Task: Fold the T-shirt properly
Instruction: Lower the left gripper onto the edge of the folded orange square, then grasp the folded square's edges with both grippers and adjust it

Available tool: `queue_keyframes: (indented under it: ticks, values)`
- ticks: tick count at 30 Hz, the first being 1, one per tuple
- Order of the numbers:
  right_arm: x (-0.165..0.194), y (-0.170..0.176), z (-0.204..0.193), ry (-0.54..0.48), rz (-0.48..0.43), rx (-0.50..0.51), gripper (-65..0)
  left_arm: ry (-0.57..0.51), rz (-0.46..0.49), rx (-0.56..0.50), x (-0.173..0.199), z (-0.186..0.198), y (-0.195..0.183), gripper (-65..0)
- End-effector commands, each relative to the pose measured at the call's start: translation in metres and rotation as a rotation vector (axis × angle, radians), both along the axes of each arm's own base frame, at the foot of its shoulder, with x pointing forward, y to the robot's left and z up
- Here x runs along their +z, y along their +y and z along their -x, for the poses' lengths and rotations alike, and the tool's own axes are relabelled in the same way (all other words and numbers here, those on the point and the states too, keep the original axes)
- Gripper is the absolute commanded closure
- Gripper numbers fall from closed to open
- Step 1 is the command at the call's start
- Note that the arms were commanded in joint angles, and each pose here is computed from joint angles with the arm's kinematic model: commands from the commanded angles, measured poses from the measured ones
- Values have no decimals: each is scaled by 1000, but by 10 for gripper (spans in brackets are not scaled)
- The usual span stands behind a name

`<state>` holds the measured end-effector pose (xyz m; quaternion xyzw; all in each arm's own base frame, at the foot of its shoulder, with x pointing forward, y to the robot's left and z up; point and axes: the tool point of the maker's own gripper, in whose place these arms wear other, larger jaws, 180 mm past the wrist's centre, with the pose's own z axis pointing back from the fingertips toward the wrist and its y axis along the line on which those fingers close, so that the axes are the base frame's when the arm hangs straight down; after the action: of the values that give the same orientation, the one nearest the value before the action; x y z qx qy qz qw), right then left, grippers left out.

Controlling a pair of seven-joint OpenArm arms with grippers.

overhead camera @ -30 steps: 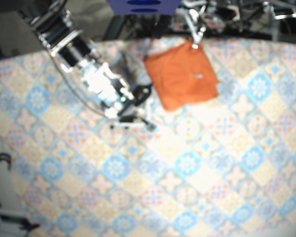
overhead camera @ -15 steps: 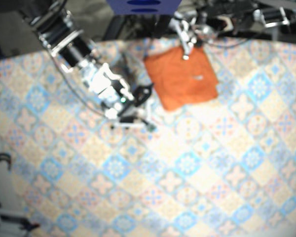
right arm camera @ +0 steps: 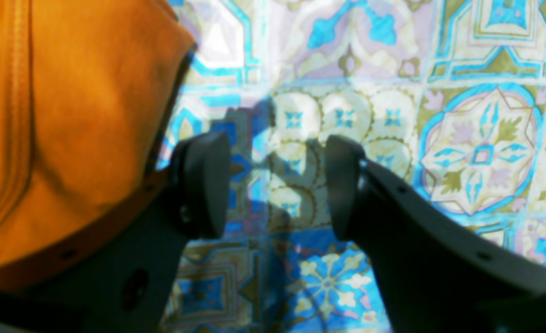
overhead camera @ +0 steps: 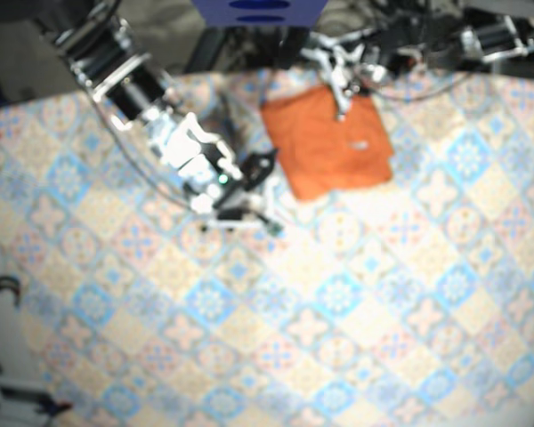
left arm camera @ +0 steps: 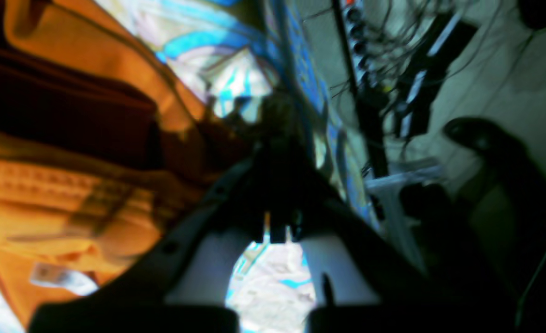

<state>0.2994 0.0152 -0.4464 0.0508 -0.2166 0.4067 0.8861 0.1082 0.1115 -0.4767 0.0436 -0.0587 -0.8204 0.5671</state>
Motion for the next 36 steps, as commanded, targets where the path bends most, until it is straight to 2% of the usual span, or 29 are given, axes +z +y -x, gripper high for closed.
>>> queue_keyframes:
  ticks: [1,10,16,23,30,32,36]
  values:
    - [14,7,-12,-45,-29,5,-318,-85,-93,22,-3,-21,25,0]
    - [12,35,5,-40,-26,103,-318,-153,-102,108,9,-52,41,0]
    - [16,41,3,-48,-37,107,-318,-174,-128,137,13,-61,58,0]
    - [19,50,5,-65,-19,167,-318,-186,-157,147,17,-66,73,0]
    - [19,49,3,-67,-20,158,-318,-189,-167,187,22,-73,88,0]
    - [22,46,-4,-96,2,159,-318,-178,-154,219,23,-74,89,0]
    - [23,23,-25,-174,140,160,-321,-170,-147,230,23,-73,89,0]
